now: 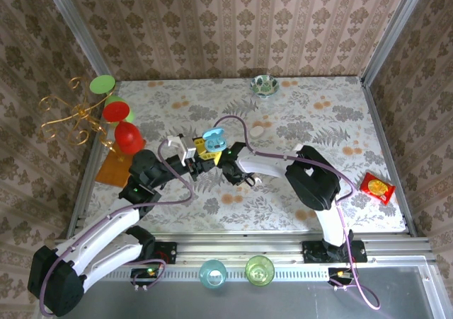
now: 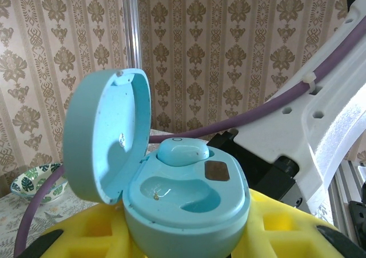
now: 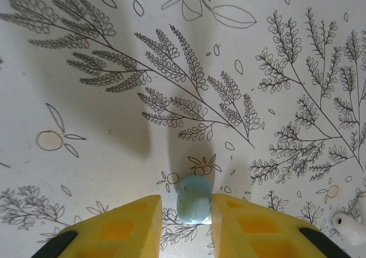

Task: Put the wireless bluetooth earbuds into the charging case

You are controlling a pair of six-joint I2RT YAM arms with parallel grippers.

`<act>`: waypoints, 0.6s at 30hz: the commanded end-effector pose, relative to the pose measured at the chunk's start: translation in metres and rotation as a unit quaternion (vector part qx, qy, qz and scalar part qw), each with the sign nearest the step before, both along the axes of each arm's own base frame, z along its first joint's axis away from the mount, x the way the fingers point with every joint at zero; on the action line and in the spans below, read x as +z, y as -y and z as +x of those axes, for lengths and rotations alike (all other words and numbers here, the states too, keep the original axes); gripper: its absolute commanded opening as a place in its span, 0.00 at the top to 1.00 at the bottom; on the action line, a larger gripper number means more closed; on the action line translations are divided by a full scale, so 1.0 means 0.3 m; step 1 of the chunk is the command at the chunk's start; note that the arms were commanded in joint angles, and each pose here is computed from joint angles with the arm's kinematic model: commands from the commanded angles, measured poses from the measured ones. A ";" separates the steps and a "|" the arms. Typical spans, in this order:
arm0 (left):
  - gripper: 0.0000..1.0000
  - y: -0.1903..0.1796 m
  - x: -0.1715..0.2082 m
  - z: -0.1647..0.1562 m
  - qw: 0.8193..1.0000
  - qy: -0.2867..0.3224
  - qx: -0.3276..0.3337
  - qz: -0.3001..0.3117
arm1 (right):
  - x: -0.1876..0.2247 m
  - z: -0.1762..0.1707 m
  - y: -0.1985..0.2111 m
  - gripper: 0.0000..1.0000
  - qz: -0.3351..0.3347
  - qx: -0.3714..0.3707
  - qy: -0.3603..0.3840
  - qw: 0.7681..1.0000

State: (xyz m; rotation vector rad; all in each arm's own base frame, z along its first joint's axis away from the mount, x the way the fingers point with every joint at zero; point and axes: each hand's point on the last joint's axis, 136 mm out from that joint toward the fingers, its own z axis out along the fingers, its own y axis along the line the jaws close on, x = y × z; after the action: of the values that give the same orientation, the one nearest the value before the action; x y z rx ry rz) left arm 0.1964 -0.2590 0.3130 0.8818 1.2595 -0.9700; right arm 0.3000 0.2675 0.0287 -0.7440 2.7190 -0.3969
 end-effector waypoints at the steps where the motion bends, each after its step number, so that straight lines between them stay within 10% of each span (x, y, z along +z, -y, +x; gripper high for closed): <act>1: 0.81 0.003 0.040 -0.016 1.000 0.021 -0.008 -0.008 | -0.011 0.006 0.025 0.70 -0.031 -0.007 0.005 1.000; 13: 0.81 0.002 0.039 -0.017 1.000 0.020 -0.008 -0.007 | -0.021 0.009 0.042 0.81 -0.038 -0.010 0.000 0.999; 18: 0.81 0.001 0.044 -0.019 1.000 0.020 -0.008 -0.009 | 0.065 0.007 0.038 0.82 0.060 -0.040 -0.010 0.997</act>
State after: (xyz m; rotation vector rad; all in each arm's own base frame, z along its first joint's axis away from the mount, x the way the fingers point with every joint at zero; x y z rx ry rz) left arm 0.1964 -0.2590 0.3129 0.8819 1.2599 -0.9701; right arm 0.3014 0.2598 0.0246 -0.7198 2.7457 -0.3905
